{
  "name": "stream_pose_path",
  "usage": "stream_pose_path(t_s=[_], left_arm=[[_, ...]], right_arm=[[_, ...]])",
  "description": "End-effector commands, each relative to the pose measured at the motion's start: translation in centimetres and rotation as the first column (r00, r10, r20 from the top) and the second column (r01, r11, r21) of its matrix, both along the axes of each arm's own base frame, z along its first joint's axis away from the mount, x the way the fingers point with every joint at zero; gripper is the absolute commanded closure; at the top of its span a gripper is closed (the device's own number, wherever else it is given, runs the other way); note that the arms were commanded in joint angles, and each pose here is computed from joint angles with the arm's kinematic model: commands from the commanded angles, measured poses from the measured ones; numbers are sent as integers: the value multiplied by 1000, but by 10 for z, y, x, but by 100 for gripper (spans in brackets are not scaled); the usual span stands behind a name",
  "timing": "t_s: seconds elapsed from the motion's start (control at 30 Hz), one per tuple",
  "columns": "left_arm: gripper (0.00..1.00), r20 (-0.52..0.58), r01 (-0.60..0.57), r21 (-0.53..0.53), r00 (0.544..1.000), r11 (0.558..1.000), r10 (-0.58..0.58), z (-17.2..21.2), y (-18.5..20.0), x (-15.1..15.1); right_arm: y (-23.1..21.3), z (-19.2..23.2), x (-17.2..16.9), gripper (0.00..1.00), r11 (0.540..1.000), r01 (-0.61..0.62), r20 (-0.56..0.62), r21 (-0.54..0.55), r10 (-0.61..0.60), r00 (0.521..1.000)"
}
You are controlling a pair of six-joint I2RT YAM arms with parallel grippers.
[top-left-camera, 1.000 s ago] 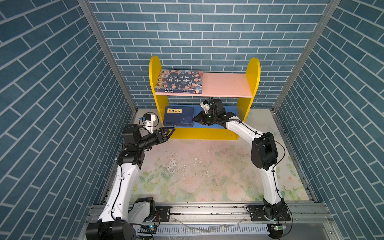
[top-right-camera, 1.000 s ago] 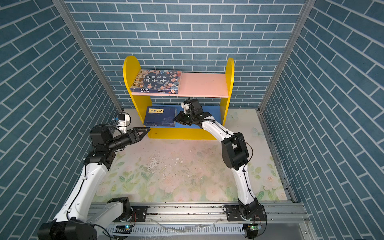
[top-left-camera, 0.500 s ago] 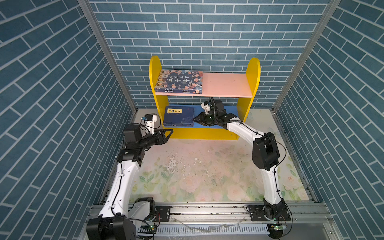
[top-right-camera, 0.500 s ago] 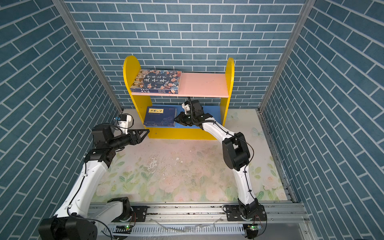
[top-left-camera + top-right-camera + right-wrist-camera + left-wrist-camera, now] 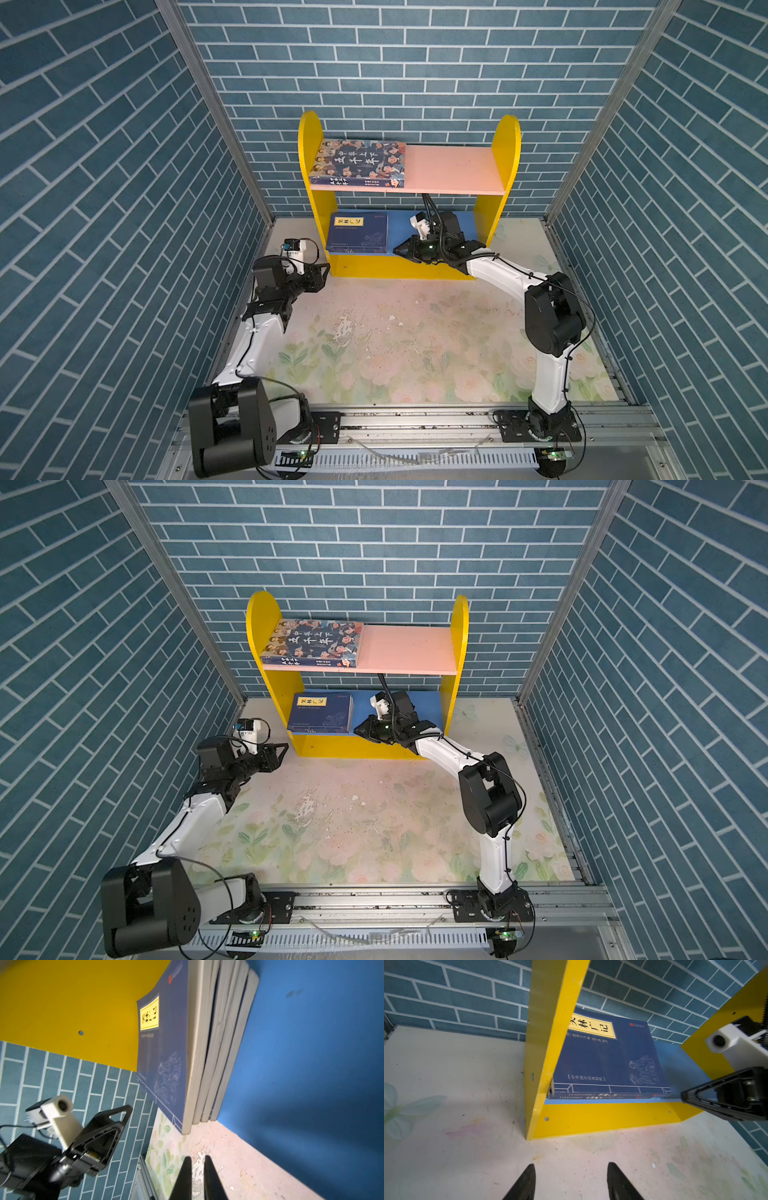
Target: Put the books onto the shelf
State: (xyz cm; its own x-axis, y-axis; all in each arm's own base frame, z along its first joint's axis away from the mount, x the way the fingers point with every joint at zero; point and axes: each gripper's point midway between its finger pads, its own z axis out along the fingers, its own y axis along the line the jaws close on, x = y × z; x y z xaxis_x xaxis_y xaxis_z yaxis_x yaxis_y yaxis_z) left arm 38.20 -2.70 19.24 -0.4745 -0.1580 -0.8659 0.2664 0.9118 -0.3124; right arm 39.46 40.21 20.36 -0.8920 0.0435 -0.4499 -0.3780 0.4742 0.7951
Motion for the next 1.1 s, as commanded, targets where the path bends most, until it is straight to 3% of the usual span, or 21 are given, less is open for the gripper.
stream_pose_path(t_s=[0.0,0.37,1.07], left_arm=[[45,80,-20,65,997,998,14,3,13,19],[47,118,22,28,993,999,-25,0,13,53],[49,144,36,-28,989,999,-31,2,13,76]], right_arm=[[8,47,-14,87,988,-82,88,134,71,994],[21,43,-37,91,972,-179,57,153,172,984],[36,25,-27,91,975,-186,14,126,185,983]])
